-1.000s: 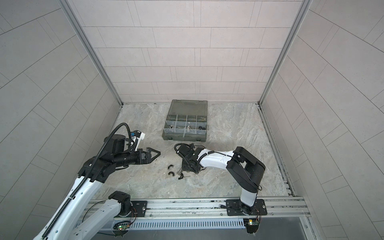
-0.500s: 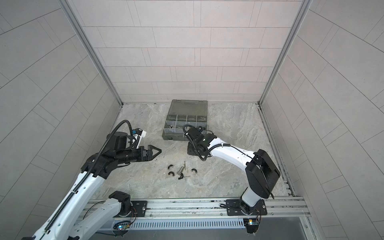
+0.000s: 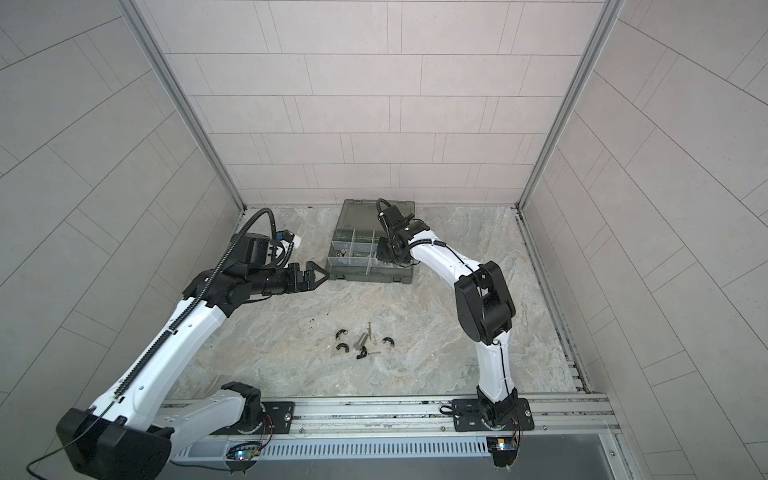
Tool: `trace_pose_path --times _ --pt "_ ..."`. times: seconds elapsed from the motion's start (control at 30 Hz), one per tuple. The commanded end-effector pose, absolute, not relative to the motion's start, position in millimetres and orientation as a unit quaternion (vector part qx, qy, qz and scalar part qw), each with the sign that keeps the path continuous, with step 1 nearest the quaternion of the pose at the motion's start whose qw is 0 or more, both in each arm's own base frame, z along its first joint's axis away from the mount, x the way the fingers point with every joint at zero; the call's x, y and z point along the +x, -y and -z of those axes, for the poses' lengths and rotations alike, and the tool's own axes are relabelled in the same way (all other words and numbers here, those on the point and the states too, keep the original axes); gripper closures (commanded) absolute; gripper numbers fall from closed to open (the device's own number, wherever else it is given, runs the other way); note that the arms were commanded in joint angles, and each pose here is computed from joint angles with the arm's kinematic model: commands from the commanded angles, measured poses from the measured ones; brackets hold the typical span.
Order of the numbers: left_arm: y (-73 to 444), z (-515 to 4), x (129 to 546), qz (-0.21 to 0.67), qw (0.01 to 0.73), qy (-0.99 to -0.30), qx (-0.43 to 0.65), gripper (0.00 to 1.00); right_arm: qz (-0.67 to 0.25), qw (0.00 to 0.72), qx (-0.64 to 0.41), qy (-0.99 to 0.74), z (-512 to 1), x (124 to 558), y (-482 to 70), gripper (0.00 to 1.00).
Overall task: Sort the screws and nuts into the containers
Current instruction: 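Carry the bolt to the box with the right gripper while the left follows, then open the right gripper to drop the bolt into the compartment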
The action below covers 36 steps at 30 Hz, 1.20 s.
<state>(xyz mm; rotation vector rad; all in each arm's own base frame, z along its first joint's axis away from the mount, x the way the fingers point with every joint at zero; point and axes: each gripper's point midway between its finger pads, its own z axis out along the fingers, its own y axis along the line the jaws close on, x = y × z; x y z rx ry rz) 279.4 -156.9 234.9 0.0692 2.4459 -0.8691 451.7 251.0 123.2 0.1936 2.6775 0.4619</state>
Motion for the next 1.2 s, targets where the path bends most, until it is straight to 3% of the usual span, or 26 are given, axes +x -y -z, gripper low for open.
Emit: trace_pose_path --times 0.0,0.23,0.5,0.67,0.8,0.97,1.17 --pt "159 -241 302 0.322 0.289 -0.902 0.017 0.0 -0.178 0.206 0.055 -0.961 -129 468 -254 0.84" --pt "173 -229 329 0.346 0.268 -0.899 0.001 0.0 -0.187 0.196 0.067 -0.96 -107 500 -249 0.84" --pt "174 -215 333 0.346 0.255 -0.903 -0.01 0.0 -0.196 0.182 0.069 -0.961 -92 502 -249 0.83" --pt "169 -212 330 0.333 0.253 -0.908 -0.023 0.0 -0.213 0.185 0.057 -0.958 -98 501 -254 0.64" --pt "165 -214 324 0.331 0.255 -0.908 -0.026 0.0 -0.211 0.202 0.048 -0.955 -117 495 -250 0.58" --pt "159 -214 303 0.328 0.256 -0.909 -0.025 0.0 -0.202 0.219 0.035 -0.954 -148 464 -241 0.6" --pt "149 -213 267 0.326 0.259 -0.909 -0.022 0.0 -0.219 0.195 0.024 -0.956 -149 380 -254 0.64"
